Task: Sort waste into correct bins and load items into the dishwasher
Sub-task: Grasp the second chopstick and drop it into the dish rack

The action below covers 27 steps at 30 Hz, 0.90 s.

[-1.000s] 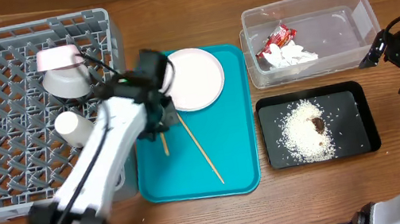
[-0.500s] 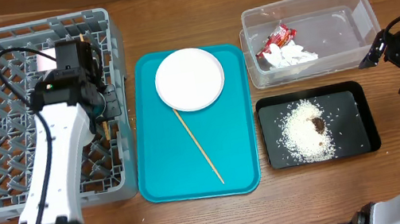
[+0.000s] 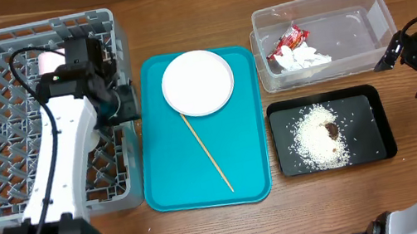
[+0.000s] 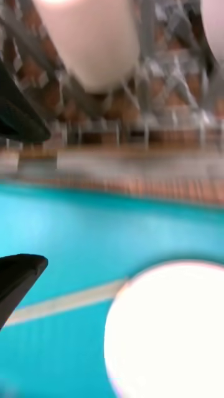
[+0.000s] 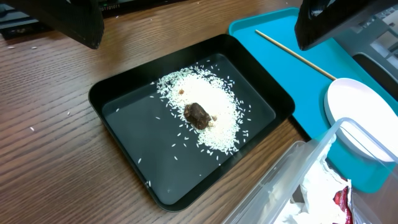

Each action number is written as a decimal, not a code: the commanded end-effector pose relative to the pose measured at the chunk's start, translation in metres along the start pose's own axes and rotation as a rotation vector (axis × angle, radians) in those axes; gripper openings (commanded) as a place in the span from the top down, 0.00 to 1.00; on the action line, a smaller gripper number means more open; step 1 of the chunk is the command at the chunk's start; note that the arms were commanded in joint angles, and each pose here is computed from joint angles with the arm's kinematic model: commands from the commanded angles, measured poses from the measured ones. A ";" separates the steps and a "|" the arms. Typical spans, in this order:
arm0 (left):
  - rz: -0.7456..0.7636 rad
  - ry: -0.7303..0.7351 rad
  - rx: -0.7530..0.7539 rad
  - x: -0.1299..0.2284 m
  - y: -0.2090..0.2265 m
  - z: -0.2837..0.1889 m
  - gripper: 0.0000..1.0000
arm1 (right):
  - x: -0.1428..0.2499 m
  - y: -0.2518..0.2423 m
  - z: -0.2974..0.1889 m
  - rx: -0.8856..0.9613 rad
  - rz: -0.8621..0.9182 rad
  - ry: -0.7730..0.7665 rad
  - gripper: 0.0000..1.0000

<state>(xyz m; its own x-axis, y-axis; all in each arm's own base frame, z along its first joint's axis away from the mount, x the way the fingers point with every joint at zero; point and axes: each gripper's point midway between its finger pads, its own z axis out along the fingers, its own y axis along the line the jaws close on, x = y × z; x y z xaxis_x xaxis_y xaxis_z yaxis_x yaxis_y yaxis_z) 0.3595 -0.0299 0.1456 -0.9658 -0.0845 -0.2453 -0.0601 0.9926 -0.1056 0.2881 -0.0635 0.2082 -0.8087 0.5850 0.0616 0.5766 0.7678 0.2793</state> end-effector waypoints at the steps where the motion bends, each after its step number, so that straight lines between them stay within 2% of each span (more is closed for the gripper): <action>1: -0.049 0.006 0.176 0.009 -0.061 -0.016 0.39 | 0.001 0.002 -0.008 -0.003 -0.021 -0.036 0.00; 6: -0.152 0.103 0.061 0.045 -0.084 0.016 0.37 | 0.001 0.002 -0.008 -0.003 -0.021 -0.036 0.00; 11: -0.205 0.186 0.029 0.083 -0.113 0.053 0.28 | 0.001 0.002 -0.008 -0.003 -0.021 -0.036 0.00; 16: -0.174 0.221 -0.004 0.112 -0.136 0.090 0.30 | 0.001 0.002 -0.008 -0.003 -0.021 -0.036 0.00; 24: -0.151 0.319 -0.124 0.136 -0.124 0.129 0.32 | 0.001 0.002 -0.008 -0.003 -0.021 -0.036 0.00; 27: -0.153 0.351 -0.161 0.142 -0.117 0.136 0.38 | 0.001 0.002 -0.008 -0.003 -0.021 -0.036 0.00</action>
<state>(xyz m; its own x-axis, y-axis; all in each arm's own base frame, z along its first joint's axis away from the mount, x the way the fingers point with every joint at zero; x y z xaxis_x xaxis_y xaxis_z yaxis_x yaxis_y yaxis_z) 0.2700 -0.1819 0.0052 -0.9773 -0.1948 0.0828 -0.1973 0.9801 -0.0230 0.2880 -0.0635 0.2082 -0.8085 0.5853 0.0621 0.5770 0.7675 0.2792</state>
